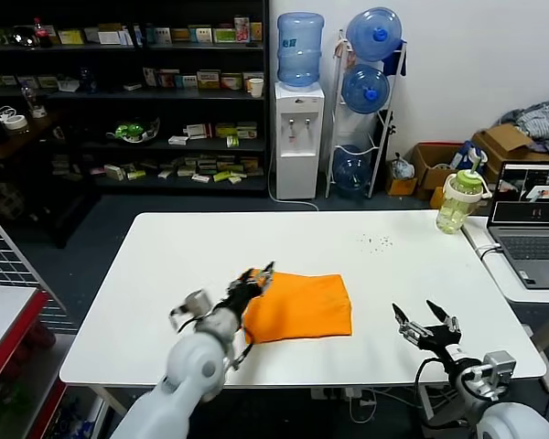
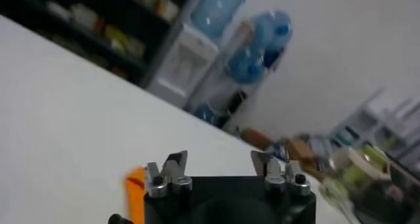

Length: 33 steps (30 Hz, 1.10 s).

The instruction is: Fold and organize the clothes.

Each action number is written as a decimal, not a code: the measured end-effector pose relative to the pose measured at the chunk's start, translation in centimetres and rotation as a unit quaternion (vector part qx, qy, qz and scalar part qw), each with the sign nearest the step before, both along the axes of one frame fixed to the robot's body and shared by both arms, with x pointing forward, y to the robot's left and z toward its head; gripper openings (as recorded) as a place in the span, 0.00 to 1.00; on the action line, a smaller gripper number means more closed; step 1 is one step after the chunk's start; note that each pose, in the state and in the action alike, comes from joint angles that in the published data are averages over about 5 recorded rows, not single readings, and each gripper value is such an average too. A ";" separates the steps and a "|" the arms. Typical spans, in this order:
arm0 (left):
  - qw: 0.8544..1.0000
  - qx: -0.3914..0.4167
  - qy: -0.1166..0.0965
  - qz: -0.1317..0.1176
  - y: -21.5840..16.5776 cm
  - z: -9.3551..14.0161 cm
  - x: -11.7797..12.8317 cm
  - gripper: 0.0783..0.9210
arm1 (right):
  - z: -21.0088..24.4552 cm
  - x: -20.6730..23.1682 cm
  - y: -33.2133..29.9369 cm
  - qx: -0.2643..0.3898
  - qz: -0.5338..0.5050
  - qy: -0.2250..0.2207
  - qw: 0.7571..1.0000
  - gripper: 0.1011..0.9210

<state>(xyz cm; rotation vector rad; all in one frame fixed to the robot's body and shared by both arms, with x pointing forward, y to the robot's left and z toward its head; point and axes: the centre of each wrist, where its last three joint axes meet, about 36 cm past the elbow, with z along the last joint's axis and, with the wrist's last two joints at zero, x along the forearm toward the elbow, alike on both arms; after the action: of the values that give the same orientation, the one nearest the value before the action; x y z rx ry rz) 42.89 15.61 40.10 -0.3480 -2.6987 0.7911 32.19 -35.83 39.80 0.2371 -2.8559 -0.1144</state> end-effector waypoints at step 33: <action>0.937 0.147 -0.306 0.078 11.5 -8.4 -15.8 0.88 | -5.5 -7.4 2.4 -0.084 -0.074 -0.200 0.973 0.88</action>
<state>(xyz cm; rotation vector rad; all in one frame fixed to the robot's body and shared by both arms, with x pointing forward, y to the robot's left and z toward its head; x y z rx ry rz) 27.11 27.11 31.72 -0.3549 -3.4045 0.3293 24.81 -33.48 34.32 0.0117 -3.2578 0.1659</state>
